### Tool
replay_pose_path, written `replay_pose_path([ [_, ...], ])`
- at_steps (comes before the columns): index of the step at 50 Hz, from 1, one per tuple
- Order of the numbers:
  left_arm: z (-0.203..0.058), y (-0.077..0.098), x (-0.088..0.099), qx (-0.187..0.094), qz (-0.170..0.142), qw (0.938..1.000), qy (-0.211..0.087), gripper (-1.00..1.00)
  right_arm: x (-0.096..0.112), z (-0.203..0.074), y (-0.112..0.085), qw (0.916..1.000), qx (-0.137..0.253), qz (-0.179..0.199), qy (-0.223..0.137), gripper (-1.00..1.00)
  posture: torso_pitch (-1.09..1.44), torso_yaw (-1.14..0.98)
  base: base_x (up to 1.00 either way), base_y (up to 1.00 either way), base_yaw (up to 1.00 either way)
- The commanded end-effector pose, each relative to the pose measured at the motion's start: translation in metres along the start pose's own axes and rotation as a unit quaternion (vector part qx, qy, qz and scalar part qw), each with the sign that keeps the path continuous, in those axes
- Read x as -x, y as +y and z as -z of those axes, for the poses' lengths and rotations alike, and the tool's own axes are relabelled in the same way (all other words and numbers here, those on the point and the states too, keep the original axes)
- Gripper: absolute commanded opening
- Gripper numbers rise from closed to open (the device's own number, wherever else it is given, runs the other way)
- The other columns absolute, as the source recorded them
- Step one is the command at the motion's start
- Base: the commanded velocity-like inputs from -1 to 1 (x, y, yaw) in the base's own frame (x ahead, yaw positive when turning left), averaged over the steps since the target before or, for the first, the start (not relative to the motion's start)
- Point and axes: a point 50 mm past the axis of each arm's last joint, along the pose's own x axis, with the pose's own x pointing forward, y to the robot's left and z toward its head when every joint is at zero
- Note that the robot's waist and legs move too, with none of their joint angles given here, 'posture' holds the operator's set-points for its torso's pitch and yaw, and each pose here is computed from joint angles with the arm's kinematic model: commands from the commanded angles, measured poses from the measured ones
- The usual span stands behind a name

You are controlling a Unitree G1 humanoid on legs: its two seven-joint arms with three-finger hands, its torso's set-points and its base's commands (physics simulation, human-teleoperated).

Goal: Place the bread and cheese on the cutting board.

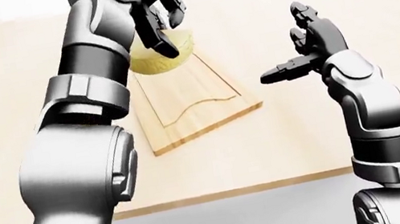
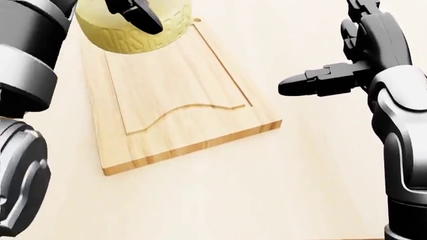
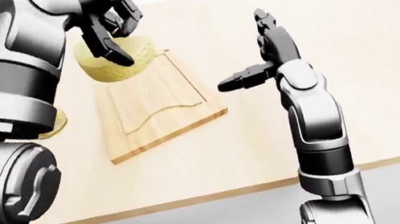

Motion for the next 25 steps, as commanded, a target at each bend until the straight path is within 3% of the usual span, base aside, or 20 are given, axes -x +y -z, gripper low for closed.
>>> replay_pose_path([
  [1,-0.009,0.019,0.01,-0.018,-0.071,0.9973,-0.013,-0.95,0.003,-0.021,-0.006,0.9987,0.006,0.013,-0.049,1.0,0.0,0.0,0.0,0.0,0.0],
  [4,-0.005,0.02,0.007,-0.012,-0.1,0.9949,-0.009,-0.95,0.003,-0.018,-0.004,0.9987,0.015,0.01,-0.047,1.0,0.0,0.0,0.0,0.0,0.0],
  [7,-0.005,0.015,0.002,-0.008,-0.102,0.9947,-0.007,-0.95,0.001,-0.021,-0.004,0.9987,0.009,0.011,-0.049,1.0,0.0,0.0,0.0,0.0,0.0],
  [11,-0.005,0.004,-0.006,-0.026,-0.135,0.9906,0.001,-0.96,0.002,-0.018,-0.002,0.9988,0.008,0.008,-0.048,1.0,0.0,0.0,0.0,0.0,0.0],
  [18,-0.002,-0.012,-0.017,-0.008,-0.12,0.9927,0.011,-0.95,0.002,-0.016,-0.002,0.9988,0.01,0.006,-0.047,1.0,0.0,0.0,0.0,0.0,0.0],
  [25,-0.015,-0.017,-0.019,0.001,-0.121,0.9926,-0.016,-0.96,0.003,-0.013,-0.003,0.9989,0.012,0.004,-0.045,1.0,0.0,0.0,0.0,0.0,0.0],
])
